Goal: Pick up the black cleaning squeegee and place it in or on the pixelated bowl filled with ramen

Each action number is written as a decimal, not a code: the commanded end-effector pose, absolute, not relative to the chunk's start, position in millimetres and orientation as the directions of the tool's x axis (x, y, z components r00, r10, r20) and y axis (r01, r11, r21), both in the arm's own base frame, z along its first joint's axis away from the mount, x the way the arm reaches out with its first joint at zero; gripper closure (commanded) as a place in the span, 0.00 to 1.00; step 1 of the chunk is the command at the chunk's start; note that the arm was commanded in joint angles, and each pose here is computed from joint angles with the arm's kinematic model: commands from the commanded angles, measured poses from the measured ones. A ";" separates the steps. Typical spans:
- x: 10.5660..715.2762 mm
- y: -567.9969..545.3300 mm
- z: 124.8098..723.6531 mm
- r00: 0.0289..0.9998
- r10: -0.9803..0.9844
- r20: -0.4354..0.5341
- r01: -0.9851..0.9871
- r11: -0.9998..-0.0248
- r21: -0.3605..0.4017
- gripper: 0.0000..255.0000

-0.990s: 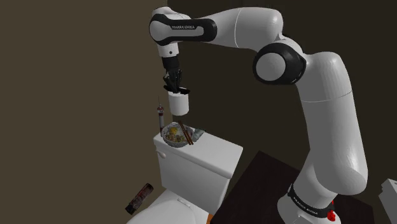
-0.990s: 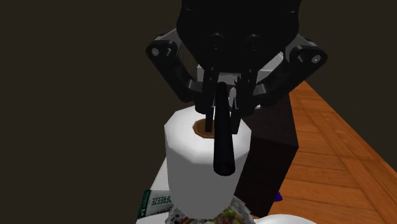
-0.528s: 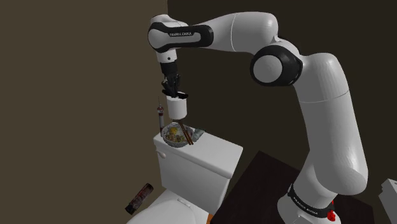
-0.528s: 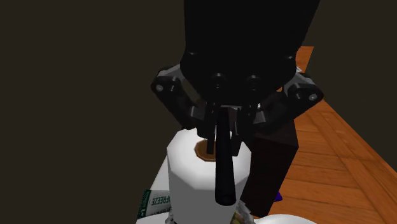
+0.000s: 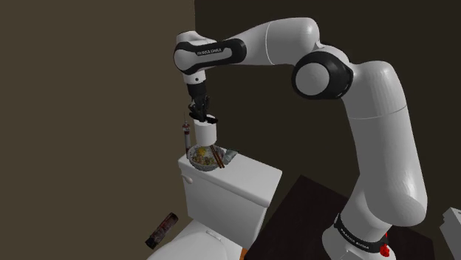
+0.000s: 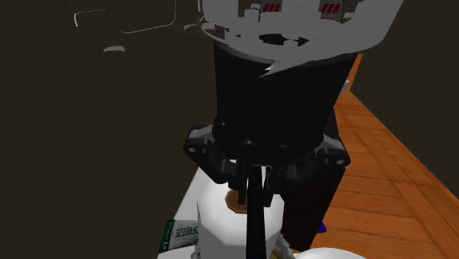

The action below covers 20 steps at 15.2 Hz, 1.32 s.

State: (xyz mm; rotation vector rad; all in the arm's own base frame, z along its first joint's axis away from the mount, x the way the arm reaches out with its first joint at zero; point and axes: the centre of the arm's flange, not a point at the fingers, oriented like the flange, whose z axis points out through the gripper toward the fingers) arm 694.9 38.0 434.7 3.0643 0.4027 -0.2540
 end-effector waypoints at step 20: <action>694.4 36.8 378.0 0.953 0.253 -0.166 0.260 -0.965 0.019 0.00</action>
